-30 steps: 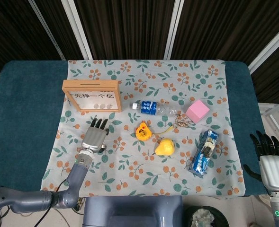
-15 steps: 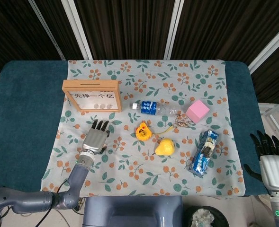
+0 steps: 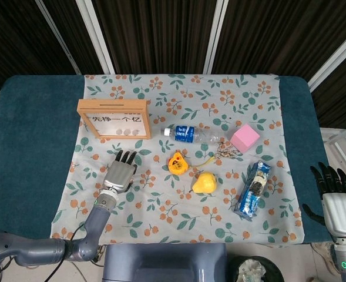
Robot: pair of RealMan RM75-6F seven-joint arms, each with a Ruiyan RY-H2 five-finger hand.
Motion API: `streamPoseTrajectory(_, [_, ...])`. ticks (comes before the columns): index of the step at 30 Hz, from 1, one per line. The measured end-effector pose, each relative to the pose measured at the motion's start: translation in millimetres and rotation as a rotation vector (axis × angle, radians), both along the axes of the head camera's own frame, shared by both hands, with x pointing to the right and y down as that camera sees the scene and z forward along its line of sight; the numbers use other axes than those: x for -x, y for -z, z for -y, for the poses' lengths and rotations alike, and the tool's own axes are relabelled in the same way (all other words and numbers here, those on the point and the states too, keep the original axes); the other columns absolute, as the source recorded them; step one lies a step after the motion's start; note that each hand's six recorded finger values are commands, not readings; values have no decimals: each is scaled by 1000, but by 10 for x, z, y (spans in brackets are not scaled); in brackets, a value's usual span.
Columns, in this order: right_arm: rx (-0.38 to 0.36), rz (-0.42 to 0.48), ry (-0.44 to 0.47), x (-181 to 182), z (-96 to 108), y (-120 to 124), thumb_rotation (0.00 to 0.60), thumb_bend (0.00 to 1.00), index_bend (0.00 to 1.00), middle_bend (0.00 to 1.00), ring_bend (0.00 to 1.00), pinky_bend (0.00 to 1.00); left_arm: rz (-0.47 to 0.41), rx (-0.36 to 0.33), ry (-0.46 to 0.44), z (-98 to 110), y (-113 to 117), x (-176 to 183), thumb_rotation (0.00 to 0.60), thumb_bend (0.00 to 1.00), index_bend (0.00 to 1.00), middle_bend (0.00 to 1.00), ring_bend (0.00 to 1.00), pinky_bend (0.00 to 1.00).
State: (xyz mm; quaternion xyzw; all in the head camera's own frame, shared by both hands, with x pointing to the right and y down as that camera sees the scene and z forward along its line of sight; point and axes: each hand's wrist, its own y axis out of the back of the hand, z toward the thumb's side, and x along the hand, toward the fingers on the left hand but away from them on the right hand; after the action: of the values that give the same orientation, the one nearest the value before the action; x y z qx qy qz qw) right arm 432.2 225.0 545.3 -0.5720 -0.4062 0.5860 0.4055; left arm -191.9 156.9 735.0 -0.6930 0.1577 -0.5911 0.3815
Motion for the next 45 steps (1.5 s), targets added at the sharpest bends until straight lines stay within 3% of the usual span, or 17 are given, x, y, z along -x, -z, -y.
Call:
streamPoseTrajectory(24, [-5, -1, -6, -7, 4, 5, 600, 296, 79, 0, 0, 0, 14, 5, -17, -23, 2, 3, 600, 273, 563, 86, 0, 0])
streamPoseTrajectory(39, [-3, -3, -9, -7, 2, -1, 600, 297, 79, 0, 0, 0, -4, 6, 14, 25, 33, 25, 600, 448, 589, 106, 0, 0])
streamPoseTrajectory(45, [-1, -3, -14, -13, 2, -3, 600, 296, 79, 0, 0, 0, -11, 14, 18, 20, 42, 25, 600, 528, 647, 152, 0, 0])
